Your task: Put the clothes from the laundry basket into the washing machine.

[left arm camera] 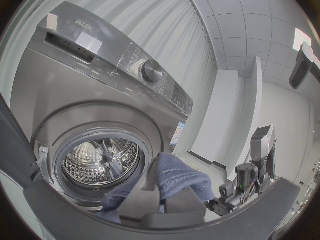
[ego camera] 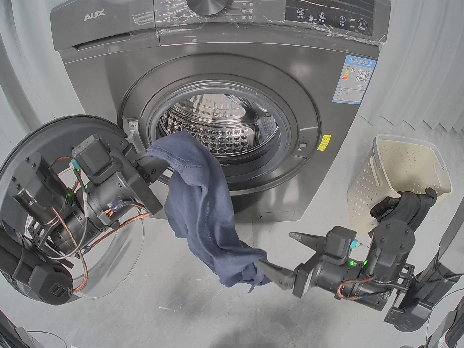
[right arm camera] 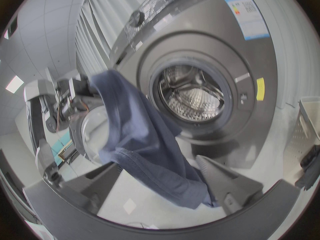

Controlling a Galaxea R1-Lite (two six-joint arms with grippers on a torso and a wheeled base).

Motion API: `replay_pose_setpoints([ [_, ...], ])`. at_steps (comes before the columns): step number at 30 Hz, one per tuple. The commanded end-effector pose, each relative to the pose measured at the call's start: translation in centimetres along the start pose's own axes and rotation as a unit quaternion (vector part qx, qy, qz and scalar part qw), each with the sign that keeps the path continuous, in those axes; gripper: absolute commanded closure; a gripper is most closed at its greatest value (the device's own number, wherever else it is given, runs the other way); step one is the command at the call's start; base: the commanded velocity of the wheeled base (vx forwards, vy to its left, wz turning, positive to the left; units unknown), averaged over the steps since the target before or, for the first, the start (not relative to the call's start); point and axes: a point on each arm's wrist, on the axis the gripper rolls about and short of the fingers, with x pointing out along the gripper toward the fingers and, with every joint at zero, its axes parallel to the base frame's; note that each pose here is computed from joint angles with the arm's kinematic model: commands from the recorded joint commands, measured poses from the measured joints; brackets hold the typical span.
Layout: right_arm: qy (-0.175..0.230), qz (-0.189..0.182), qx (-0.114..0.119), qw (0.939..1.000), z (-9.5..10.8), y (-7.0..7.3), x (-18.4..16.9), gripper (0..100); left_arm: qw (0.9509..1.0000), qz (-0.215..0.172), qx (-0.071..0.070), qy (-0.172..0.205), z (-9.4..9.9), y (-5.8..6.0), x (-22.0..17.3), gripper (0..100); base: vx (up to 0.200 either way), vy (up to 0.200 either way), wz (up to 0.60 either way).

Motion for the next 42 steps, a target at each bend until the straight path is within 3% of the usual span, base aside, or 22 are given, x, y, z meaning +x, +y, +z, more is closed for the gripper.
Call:
replay_pose_setpoints([
  [1, 0.073, 0.009, -0.006, 0.9973, -3.1, 0.5, -0.9, 0, 0.9997, -0.012, 0.005, -0.021, 1.3, -0.8, -0.1, 100, 0.000, 0.000, 0.00],
  [11, 0.109, 0.025, -0.010, 0.9937, -4.6, 0.7, -1.4, 0, 0.9994, -0.017, 0.007, -0.030, 1.8, -1.1, -0.2, 100, 0.000, 0.000, 0.00],
  [16, 0.054, 0.013, -0.007, 0.9984, -2.9, -0.1, 1.6, 0, 0.9990, -0.030, 0.004, -0.034, 2.0, -1.8, -0.2, 100, 0.000, 0.000, 0.00],
  [18, 0.044, 0.021, -0.010, 0.9988, -2.6, 0.2, 2.4, 0, 0.9988, -0.035, 0.003, -0.035, 2.1, -2.1, -0.2, 100, 0.000, 0.000, 0.00],
  [31, -0.007, 0.073, -0.017, 0.9972, -3.6, 1.7, 9.9, 0, 0.9980, -0.049, -0.001, -0.039, 2.4, -2.9, -0.2, 100, 0.000, 0.000, 0.00],
  [36, -0.024, 0.070, -0.023, 0.9970, -3.6, 1.2, 11.7, 0, 0.9979, -0.050, -0.001, -0.040, 2.4, -3.0, -0.3, 100, 0.000, 0.000, 0.00],
  [42, -0.038, 0.050, -0.028, 0.9976, -4.0, -0.5, 14.0, 0, 0.9975, -0.054, 0.000, -0.046, 2.8, -3.3, -0.4, 100, 0.000, 0.000, 0.00],
])
